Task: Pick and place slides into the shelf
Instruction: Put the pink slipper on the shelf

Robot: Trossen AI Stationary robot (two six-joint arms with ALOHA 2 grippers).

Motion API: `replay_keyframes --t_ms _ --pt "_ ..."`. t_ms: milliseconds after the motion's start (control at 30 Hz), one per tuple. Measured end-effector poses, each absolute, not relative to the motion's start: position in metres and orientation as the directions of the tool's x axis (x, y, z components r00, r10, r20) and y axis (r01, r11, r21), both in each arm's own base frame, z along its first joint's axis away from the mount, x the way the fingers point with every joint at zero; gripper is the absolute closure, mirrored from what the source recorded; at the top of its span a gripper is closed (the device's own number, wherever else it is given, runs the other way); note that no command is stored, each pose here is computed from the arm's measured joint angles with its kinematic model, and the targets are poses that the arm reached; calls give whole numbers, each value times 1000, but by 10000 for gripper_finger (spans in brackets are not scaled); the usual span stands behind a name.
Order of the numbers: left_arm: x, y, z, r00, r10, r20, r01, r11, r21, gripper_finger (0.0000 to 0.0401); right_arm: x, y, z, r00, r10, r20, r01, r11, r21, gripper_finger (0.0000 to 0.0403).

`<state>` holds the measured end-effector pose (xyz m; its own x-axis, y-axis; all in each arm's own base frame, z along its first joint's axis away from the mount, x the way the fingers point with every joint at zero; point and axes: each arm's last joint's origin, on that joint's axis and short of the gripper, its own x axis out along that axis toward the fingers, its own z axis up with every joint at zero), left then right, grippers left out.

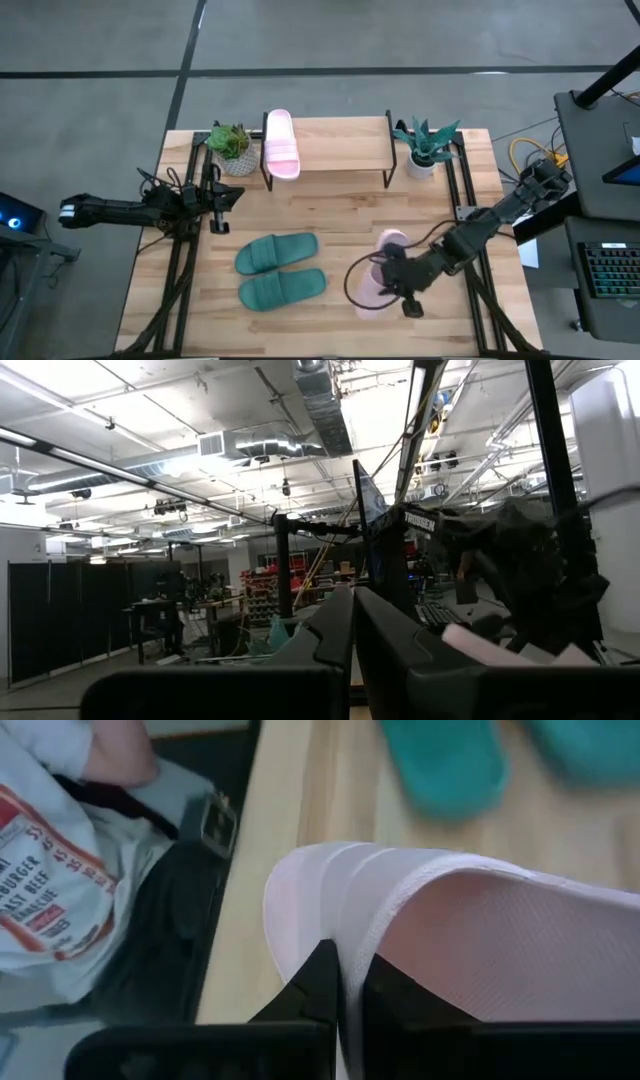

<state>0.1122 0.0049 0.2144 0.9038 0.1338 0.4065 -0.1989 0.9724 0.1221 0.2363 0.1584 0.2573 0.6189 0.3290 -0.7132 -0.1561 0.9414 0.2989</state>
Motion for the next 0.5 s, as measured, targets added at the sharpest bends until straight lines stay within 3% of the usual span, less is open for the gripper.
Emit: replay_keyframes --t_ms 167,367,500 --pt "113 4 213 912 97 398 -191 960 204 401 256 137 283 665 317 -676 -262 947 186 391" --pt "122 -1 205 947 -64 316 -72 913 401 401 276 96 305 701 219 -678 -221 972 86 391" --pt "132 -1 202 966 -76 246 -54 876 480 389 285 66 314 723 192 -664 -199 978 65 391"
